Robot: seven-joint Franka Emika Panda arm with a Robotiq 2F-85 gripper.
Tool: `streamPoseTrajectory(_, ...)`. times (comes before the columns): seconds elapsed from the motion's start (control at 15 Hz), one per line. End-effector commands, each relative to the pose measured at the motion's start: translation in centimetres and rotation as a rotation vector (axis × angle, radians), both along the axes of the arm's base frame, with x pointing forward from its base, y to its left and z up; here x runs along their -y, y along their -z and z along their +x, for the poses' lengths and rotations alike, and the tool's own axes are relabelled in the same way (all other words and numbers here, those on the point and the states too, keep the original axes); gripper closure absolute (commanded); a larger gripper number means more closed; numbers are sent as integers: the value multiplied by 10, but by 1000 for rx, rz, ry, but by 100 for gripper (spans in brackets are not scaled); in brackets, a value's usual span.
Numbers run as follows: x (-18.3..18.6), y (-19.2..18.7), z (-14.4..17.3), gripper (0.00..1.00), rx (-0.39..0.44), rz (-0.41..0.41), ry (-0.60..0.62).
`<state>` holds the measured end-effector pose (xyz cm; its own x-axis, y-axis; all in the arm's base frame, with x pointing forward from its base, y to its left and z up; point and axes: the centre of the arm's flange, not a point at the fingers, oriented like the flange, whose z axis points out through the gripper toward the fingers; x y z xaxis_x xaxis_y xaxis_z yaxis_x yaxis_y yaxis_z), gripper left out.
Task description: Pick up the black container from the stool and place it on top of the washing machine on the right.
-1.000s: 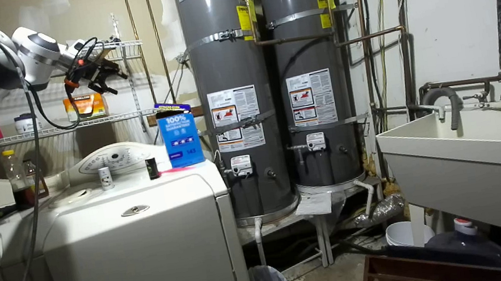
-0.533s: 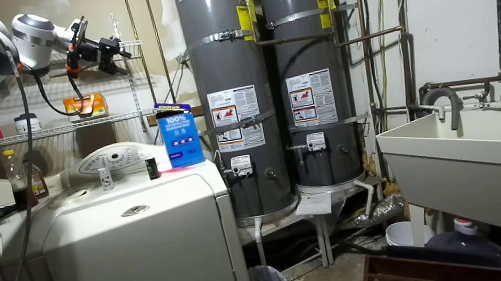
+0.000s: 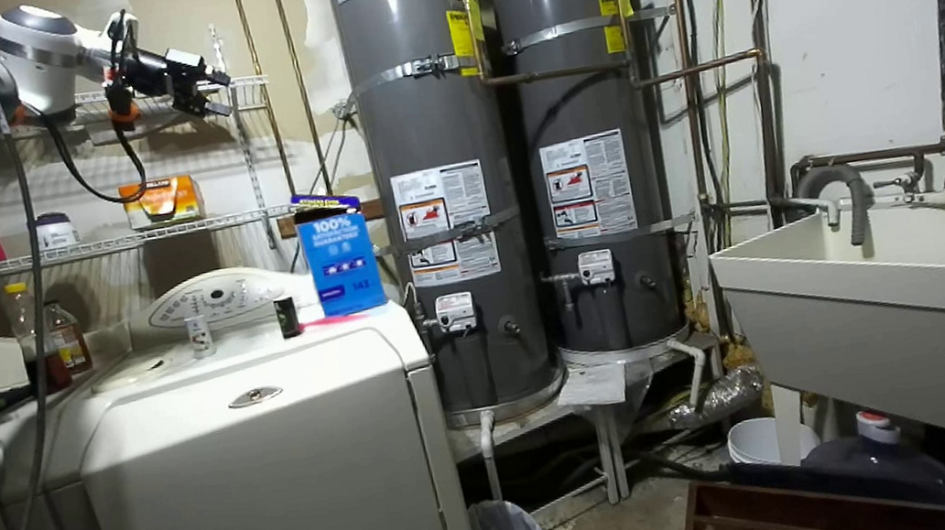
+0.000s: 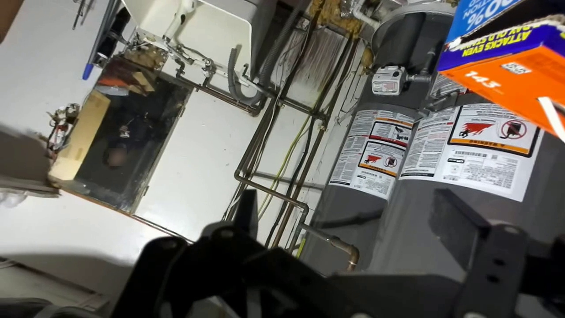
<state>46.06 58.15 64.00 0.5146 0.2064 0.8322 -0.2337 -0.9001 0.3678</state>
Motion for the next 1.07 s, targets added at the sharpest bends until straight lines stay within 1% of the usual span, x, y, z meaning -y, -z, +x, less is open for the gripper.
streamPoseTrajectory(0.0, 0, 0, -1, 0, 1, 1, 0)
streamPoseTrajectory(0.87, 0, 0, 0, 0, 2, 5, 2)
streamPoseTrajectory(1.0, 26, -2, 12, 0, 10, 29, 75)
